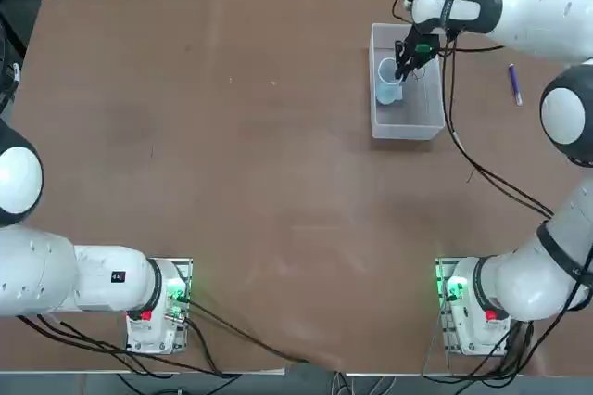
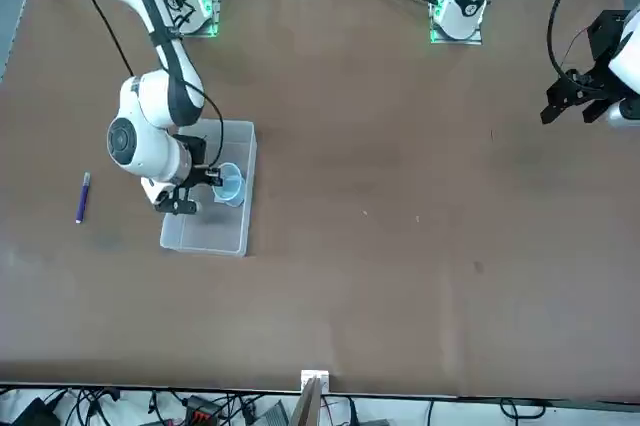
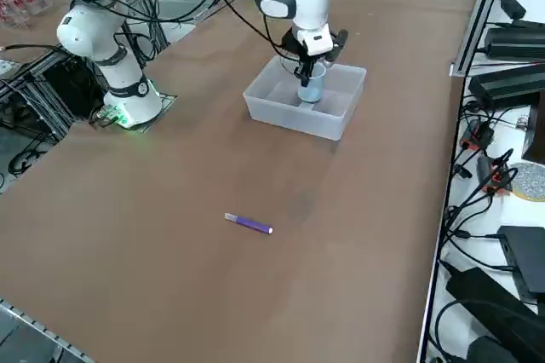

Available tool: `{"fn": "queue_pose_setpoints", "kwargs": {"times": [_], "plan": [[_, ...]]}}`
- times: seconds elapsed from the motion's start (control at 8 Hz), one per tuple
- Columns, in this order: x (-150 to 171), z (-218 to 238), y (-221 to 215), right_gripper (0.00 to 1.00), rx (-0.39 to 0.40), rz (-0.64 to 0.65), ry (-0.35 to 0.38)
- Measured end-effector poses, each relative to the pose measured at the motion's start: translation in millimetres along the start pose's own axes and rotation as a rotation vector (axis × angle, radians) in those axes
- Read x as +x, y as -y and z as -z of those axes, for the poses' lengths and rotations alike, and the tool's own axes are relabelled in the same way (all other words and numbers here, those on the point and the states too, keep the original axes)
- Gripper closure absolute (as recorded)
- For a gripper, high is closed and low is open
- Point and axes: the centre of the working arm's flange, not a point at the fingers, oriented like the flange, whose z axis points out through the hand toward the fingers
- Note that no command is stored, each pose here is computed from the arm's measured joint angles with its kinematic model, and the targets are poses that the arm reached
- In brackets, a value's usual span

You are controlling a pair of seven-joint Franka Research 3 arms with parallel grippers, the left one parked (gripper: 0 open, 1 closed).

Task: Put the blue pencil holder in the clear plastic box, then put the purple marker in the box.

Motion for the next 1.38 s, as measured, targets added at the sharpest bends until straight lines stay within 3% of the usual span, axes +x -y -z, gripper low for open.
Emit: {"fn": "queue_pose_setpoints", "kwargs": {"times": [0.5,0.62,1.12,1.25,1.38], "plan": [[-0.4,-6.5,5.0,0.93,0.006,0.0,-0.001],[-0.8,-8.4,6.6,0.82,0.01,-0.003,0.001],[1.6,-6.7,8.1,0.13,0.014,-0.003,-0.005],[4.0,4.1,8.6,0.0,0.018,-0.003,-0.012],[4.9,24.1,6.3,0.0,0.021,-0.007,-0.003]]}}
